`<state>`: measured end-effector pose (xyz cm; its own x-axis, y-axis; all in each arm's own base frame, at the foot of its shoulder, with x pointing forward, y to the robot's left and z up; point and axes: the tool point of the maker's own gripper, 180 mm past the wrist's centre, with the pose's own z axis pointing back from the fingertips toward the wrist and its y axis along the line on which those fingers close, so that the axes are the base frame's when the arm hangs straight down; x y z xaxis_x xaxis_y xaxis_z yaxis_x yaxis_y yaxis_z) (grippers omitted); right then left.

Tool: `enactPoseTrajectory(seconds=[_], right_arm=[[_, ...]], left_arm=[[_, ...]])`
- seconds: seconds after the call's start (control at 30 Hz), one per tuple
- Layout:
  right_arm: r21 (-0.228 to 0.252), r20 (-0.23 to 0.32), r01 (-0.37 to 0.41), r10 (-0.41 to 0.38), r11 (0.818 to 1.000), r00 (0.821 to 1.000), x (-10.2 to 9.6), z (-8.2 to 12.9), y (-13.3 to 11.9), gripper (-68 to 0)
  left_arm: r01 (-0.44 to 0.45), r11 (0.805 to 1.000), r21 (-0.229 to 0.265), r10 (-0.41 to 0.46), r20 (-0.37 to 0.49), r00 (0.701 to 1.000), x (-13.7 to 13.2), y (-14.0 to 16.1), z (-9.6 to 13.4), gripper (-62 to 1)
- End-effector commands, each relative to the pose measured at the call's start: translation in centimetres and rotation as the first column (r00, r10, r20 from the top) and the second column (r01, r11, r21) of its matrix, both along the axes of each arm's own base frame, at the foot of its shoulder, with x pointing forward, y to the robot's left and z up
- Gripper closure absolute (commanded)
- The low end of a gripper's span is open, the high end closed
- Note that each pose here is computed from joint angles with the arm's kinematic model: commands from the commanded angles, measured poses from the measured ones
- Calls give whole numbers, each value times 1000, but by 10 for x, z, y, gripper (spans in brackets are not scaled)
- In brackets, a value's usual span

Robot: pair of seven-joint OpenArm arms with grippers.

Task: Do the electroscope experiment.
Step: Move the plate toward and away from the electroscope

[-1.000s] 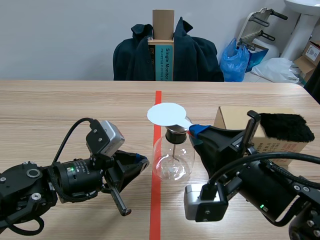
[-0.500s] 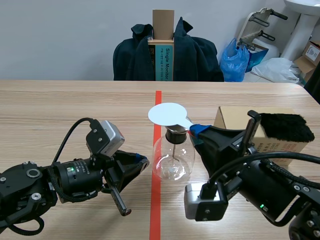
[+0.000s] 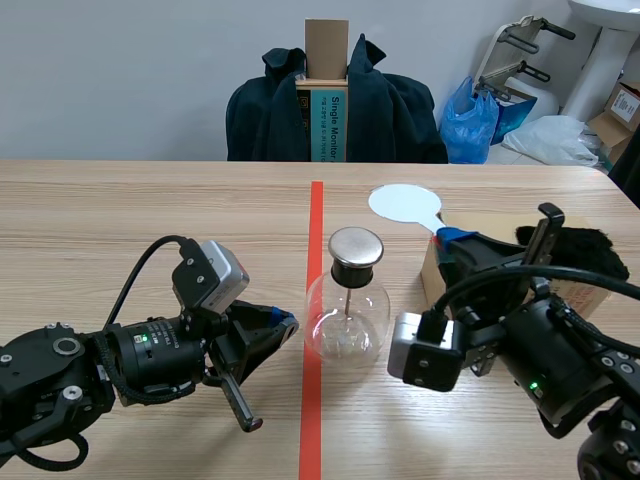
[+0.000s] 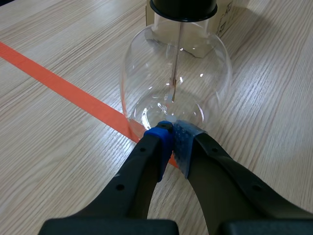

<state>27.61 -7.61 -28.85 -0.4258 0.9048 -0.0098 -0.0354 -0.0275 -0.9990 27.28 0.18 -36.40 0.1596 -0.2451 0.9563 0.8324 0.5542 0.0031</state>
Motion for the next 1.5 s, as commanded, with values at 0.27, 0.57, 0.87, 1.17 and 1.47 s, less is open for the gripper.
enactPoseTrajectory(seconds=[0.27, 0.57, 0.87, 1.17, 1.47], right_arm=[[0, 38, 116, -116, 993, 993, 5, 8, -24, -7], [-4, 47, 103, -102, 995, 994, 0, 8, -25, -7], [-5, 50, -58, 59, 998, 997, -12, 9, 1, -7], [-10, 75, -192, 193, 981, 978, -25, 12, 22, -7], [-12, 73, -228, 228, 974, 971, -29, 12, 27, -7]], left_arm=[[-4, 999, -38, 5, 28, 1000, 6, -5, 13, -18], [-4, 999, -37, 5, 28, 1000, 6, -5, 12, -18], [-4, 999, -37, 5, 28, 1000, 6, -5, 12, -18], [-4, 999, -37, 5, 28, 1000, 6, -5, 12, -18], [-4, 999, -37, 5, 28, 1000, 6, -5, 12, -18]])
